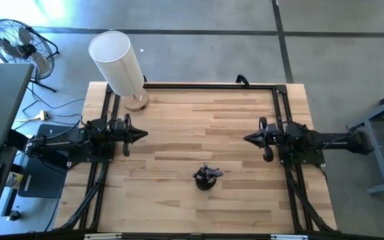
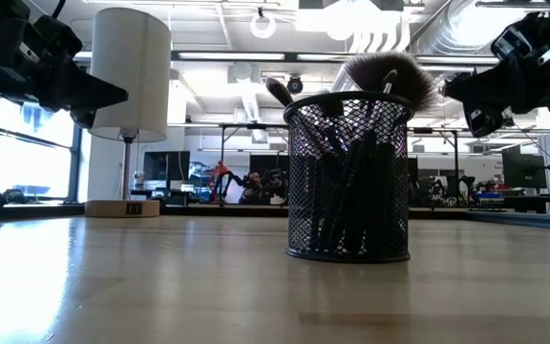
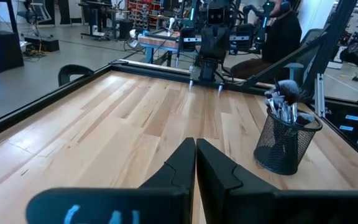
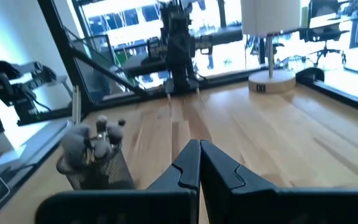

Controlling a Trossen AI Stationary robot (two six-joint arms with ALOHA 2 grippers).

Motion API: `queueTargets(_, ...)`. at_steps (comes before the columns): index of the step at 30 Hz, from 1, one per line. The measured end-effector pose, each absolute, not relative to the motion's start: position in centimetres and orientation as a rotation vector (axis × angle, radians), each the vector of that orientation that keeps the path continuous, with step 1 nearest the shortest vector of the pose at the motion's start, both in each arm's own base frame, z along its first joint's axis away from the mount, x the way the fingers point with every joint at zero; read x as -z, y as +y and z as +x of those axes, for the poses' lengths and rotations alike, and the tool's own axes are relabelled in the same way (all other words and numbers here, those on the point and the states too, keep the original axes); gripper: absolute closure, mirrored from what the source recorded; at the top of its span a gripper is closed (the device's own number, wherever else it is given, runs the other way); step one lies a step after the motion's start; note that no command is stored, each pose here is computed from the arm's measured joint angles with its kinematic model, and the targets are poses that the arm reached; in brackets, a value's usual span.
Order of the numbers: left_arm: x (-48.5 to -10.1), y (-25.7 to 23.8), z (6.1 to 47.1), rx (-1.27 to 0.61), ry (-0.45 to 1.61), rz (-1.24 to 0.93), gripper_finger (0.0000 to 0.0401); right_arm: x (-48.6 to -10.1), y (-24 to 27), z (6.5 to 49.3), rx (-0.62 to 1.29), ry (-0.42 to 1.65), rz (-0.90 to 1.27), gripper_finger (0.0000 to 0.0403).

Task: Pick & Place Makeup Supplies
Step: Return to Home Position

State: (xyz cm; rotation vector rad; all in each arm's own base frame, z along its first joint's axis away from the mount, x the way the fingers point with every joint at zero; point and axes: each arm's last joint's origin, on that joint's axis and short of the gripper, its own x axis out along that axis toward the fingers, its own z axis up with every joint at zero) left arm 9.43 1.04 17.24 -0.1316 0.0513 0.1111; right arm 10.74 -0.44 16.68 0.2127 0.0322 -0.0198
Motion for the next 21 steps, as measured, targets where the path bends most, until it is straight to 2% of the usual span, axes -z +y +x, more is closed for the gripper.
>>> queueTargets(10,-17.2,1.0,9.4,-0.111,0.051,-0.132,0.0389,-17.1,-0.4,9.6,0.011,-0.027,0.223,0.0402)
queueTargets(21,-17.2,1.0,9.4,-0.110,0.052,-0.132,0.0389,-17.6,-0.3,9.3,-0.007,0.046,0.256,0.0402)
